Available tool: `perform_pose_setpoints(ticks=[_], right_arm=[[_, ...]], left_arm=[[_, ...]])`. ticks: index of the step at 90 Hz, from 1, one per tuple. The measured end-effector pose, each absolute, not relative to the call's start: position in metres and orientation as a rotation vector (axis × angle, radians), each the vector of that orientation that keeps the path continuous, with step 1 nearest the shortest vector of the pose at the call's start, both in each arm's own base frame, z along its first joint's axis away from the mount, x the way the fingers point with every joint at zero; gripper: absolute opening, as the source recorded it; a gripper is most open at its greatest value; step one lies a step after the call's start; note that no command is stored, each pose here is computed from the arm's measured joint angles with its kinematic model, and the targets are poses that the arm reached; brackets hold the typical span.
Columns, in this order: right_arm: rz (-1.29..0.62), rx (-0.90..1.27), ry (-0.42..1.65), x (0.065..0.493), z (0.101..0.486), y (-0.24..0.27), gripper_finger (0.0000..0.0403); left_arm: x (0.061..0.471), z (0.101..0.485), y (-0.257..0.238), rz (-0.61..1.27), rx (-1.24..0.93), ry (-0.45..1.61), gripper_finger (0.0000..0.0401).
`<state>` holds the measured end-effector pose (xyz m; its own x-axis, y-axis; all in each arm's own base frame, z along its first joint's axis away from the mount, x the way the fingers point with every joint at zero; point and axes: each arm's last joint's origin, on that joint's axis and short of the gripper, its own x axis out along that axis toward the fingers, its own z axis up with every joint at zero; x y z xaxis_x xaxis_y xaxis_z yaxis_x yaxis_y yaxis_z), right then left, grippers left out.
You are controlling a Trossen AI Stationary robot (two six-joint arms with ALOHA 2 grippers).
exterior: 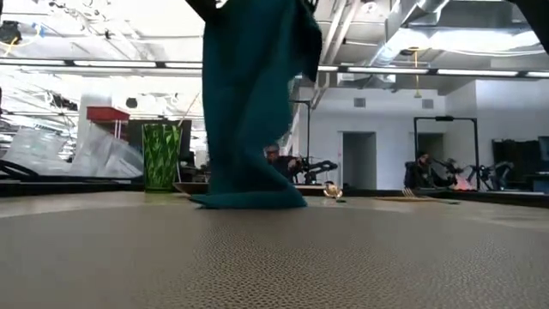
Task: Set table place
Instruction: Fold the green napkin
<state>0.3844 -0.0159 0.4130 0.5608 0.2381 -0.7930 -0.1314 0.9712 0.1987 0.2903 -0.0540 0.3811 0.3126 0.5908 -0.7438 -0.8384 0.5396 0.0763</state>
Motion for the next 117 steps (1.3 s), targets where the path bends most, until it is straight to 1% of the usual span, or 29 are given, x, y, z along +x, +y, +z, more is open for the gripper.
perform_pose_setpoints(ticks=[9, 25, 38, 52, 63, 78, 86, 100, 107, 117], right_arm=[[0.18, 0.106, 0.933, 0.381, 0.418, -0.018, 0.0], [0.091, 0.14, 0.922, 0.372, 0.423, -0.05, 0.0], [0.021, 0.171, 0.917, 0.365, 0.425, -0.076, 0.0], [0.004, 0.188, 0.909, 0.361, 0.428, -0.08, 0.0], [0.018, 0.211, 0.93, 0.362, 0.428, -0.068, 0.0], [0.09, 0.217, 0.959, 0.366, 0.427, -0.028, 0.0], [0.127, 0.221, 0.962, 0.368, 0.427, -0.003, 0.0], [0.16, 0.223, 0.952, 0.361, 0.434, 0.035, 0.0], [0.167, 0.251, 0.946, 0.351, 0.441, 0.051, 0.0], [0.14, 0.281, 0.933, 0.339, 0.45, 0.067, 0.0]], left_arm=[[0.288, 0.393, -0.045, 0.96, -0.261, 0.815, 0.0], [0.285, 0.413, -0.01, 0.959, -0.116, 0.849, 0.0], [0.279, 0.426, 0.016, 0.974, -0.068, 0.861, 0.0], [0.278, 0.426, 0.02, 0.963, -0.057, 0.875, 0.0], [0.278, 0.426, 0.011, 0.932, -0.072, 0.875, 0.0], [0.28, 0.426, -0.017, 0.875, -0.156, 0.808, 0.0], [0.281, 0.427, -0.038, 0.822, -0.217, 0.76, 0.0], [0.277, 0.428, -0.073, 0.703, -0.363, 0.741, 0.0], [0.271, 0.436, -0.09, 0.618, -0.458, 0.736, 0.0], [0.256, 0.458, -0.109, 0.528, -0.568, 0.671, 0.0]])
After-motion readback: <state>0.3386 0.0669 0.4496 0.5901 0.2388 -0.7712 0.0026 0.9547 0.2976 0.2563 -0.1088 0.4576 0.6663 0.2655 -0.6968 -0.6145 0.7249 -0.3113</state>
